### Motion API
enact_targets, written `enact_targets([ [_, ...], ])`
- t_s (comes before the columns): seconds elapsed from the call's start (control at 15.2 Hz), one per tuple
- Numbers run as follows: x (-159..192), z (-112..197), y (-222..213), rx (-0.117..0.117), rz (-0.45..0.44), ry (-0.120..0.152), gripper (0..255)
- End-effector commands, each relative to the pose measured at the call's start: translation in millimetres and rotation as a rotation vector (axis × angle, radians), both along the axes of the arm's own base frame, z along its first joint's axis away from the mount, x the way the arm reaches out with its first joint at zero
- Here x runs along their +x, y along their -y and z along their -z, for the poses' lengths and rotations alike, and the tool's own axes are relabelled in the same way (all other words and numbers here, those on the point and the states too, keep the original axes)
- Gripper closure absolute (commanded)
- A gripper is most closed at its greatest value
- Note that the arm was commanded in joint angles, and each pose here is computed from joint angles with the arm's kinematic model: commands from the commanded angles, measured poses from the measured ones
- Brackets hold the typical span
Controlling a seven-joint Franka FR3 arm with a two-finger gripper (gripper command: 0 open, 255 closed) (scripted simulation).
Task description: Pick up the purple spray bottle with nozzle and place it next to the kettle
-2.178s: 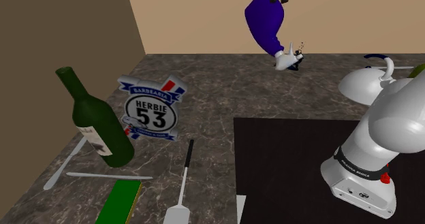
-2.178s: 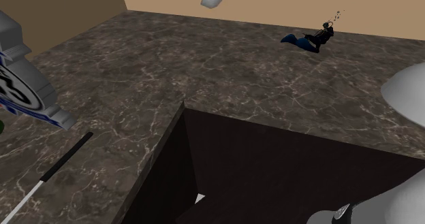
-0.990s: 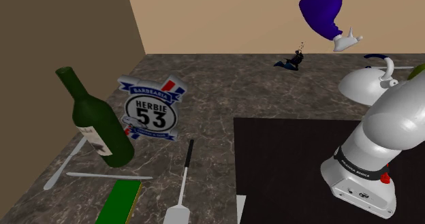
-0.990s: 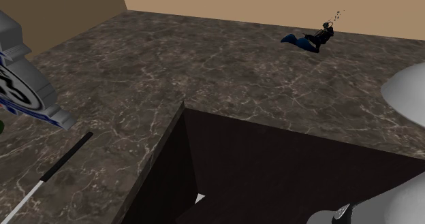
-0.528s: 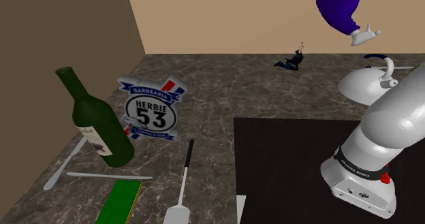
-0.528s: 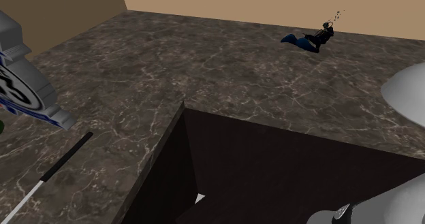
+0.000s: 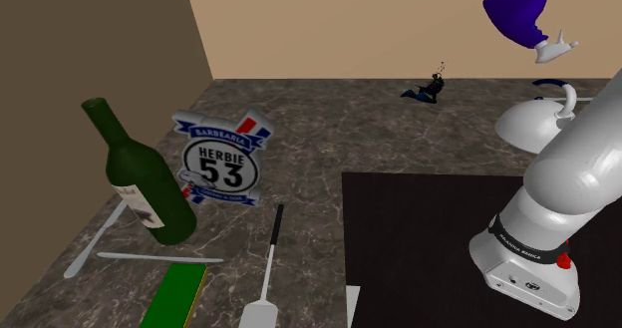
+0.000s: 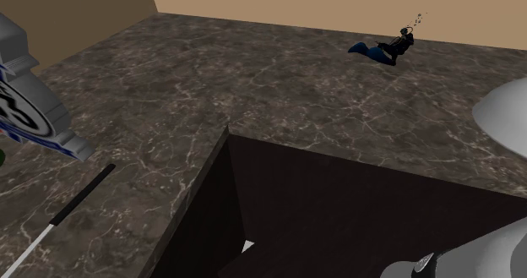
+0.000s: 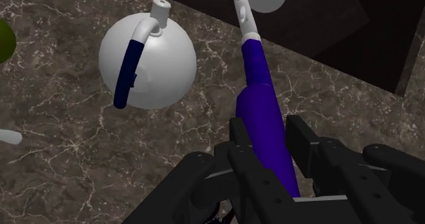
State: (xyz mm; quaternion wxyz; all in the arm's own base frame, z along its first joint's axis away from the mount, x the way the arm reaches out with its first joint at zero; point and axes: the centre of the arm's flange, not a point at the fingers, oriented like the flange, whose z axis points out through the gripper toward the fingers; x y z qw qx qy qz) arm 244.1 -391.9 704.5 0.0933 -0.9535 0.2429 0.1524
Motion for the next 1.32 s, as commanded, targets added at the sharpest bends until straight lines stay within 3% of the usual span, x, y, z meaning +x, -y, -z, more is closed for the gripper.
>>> enact_targets([
  [0.0, -1, 9, 2, 0.000, -0.001, 0.000, 255],
  [1.25, -1, 109, 2, 0.000, -0.001, 0.000, 255],
])
